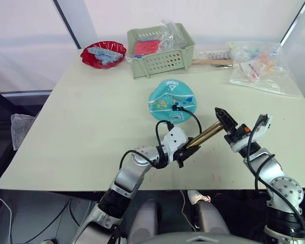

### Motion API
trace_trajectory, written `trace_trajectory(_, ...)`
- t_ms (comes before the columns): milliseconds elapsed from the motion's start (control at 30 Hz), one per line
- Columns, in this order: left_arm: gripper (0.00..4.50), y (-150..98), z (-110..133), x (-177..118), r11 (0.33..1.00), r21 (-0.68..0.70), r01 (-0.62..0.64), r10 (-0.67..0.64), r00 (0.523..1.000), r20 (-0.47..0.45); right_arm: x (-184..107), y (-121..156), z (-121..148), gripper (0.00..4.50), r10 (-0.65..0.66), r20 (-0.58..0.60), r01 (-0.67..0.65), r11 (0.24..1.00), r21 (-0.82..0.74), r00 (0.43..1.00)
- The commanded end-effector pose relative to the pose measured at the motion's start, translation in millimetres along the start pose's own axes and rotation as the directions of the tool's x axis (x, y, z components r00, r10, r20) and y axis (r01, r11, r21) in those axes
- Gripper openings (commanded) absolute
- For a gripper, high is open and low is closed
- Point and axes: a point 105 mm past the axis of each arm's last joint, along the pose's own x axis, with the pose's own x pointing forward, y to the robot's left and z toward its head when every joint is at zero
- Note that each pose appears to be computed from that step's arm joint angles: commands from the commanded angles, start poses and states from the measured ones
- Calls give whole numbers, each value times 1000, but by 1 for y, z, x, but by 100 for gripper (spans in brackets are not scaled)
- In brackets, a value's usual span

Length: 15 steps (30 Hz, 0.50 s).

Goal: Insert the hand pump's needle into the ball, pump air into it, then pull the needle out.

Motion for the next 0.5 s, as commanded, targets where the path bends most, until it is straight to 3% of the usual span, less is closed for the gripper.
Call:
trace_trajectory(33,99,-1,13,-1,1000,23,4,-5,999,52,1,11,13,450,44,52,-45,999,8,998)
trace_trajectory(400,99,-2,11,-1,1000,19,9,-10,999,48,0,17,8,450,72,26,-72,997,-2,997)
trace_trajectory(433,99,-3,11,-1,1000,17,9,-10,999,48,0,16,8,400,70,29,-70,998,-4,997)
trace_trajectory(500,99,-3,11,-1,1000,15,9,-10,999,47,0,15,10,374,66,36,-66,998,-3,997)
